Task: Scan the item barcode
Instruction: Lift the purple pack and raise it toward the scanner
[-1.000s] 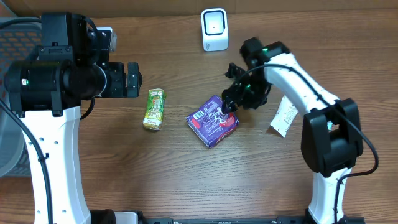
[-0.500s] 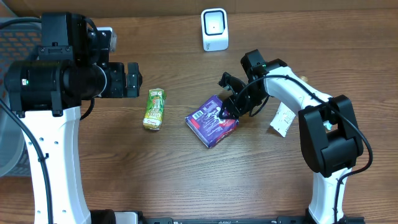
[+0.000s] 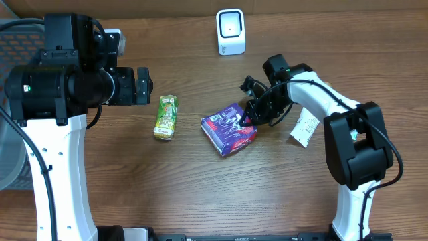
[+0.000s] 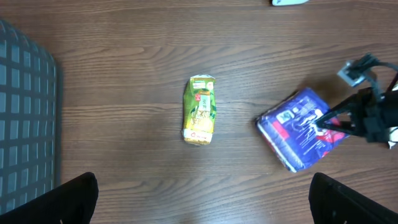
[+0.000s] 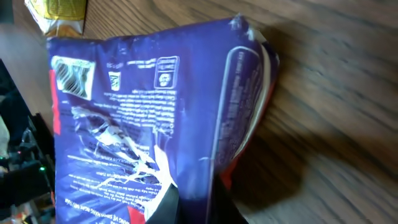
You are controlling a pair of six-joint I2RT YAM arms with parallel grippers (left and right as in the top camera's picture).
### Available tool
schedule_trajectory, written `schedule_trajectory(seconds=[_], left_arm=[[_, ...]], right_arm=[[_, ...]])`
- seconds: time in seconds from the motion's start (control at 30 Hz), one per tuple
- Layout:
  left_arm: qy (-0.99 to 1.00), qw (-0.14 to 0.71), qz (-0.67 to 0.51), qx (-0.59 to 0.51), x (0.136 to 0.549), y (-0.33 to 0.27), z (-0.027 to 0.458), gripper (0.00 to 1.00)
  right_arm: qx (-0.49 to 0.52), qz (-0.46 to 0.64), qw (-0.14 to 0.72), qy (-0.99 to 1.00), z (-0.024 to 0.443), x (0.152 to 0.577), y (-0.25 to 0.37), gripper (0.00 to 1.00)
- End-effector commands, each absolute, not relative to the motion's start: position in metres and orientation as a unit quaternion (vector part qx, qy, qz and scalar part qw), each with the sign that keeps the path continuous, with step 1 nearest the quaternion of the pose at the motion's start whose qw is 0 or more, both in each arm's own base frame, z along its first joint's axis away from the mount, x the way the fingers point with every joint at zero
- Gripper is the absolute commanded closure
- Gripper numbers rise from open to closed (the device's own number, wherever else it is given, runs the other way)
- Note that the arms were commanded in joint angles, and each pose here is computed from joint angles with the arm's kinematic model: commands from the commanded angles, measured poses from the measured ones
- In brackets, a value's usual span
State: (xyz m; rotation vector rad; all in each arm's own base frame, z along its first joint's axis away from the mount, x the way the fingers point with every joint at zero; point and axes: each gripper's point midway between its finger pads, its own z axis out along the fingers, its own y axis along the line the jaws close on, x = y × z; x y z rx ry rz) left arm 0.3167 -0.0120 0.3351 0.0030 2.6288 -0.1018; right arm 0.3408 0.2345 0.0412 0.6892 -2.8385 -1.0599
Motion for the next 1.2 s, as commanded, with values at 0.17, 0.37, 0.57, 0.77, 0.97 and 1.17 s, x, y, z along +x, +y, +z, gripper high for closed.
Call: schedule_trajectory(seconds=[0.17, 0.37, 0.57, 0.77, 0.97, 1.17], left_arm=[[0.967, 0.252, -0.032, 0.009, 0.32, -0.01, 0.334, 0.0], [0.967, 0.252, -0.032, 0.009, 0.32, -0.01, 0.334, 0.0], [0.967, 0.252, -0.032, 0.009, 0.32, -0.01, 0.334, 0.0], [0.967, 0.252, -0.032, 0.009, 0.32, -0.01, 0.334, 0.0], [0.967, 0.252, -0.032, 0.009, 0.32, -0.01, 0.334, 0.0], [0.967, 0.252, -0.032, 0.009, 0.32, -0.01, 0.334, 0.0]], right_arm=[[0.268, -0.352, -0.184, -0.878, 0.194, 0.372, 0.236, 0.96], [0.139, -0.275, -0.265, -0.914, 0.247, 0.384, 0.201, 0.96], [-0.018, -0.193, -0.313, -0.93, 0.265, 0.392, 0.169, 0.96], [0.003, -0.193, -0.347, -0.918, 0.281, 0.391, 0.184, 0.96], [0.031, -0.194, -0.373, -0.907, 0.293, 0.395, 0.189, 0.96], [-0.009, -0.16, -0.42, -0.893, 0.32, 0.41, 0.172, 0.97]])
